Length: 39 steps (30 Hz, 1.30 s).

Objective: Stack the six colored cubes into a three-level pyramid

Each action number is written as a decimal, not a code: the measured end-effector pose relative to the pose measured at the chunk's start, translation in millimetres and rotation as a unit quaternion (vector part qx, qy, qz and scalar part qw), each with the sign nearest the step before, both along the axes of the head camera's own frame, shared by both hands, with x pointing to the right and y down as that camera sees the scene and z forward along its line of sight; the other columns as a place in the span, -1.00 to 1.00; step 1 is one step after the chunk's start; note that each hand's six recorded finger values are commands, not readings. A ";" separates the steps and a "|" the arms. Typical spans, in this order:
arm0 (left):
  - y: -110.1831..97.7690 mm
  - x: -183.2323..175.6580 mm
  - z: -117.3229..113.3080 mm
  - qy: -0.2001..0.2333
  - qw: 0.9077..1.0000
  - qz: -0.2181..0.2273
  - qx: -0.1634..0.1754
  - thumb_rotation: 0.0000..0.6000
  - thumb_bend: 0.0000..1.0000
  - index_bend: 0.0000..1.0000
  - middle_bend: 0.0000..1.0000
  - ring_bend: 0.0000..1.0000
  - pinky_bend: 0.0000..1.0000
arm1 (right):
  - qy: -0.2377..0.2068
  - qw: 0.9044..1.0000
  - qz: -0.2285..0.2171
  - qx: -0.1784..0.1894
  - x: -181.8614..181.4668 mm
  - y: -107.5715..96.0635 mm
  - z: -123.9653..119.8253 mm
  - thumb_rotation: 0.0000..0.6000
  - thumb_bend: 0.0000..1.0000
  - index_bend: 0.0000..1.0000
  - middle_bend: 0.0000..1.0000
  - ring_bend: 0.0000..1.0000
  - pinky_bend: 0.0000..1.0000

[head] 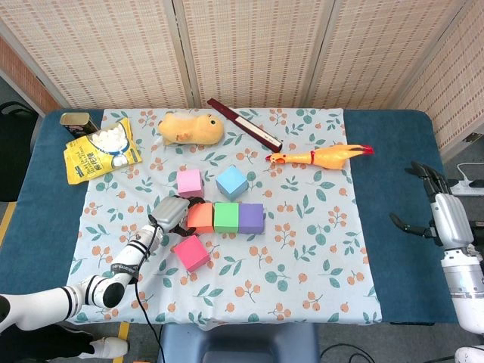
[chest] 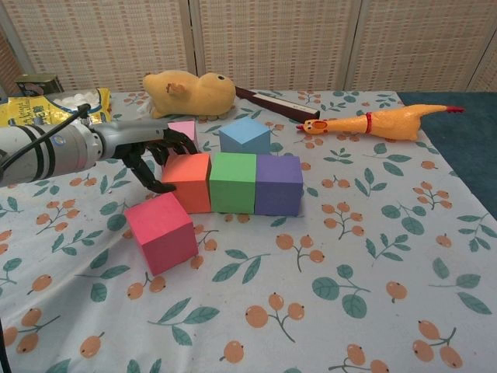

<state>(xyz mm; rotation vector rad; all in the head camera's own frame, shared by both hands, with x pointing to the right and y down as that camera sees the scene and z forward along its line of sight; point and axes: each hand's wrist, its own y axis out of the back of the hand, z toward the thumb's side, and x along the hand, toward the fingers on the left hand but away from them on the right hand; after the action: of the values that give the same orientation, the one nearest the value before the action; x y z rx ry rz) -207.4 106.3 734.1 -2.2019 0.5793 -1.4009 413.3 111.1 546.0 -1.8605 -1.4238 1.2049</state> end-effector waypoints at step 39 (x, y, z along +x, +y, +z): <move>8.3 -4.8 -15.6 0.003 1.000 0.002 -0.004 1.00 -0.29 -1.00 -1.00 -1.00 -0.81 | -0.005 1.000 0.003 0.006 2.1 2.2 -5.4 1.00 -0.69 -1.00 -0.71 -1.00 -1.00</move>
<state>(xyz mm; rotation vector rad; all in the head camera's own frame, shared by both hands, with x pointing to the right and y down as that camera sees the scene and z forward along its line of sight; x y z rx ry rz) -212.2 114.6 718.5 -2.2134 0.5716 -1.3965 415.5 113.2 540.6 -1.8582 -1.4403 1.1892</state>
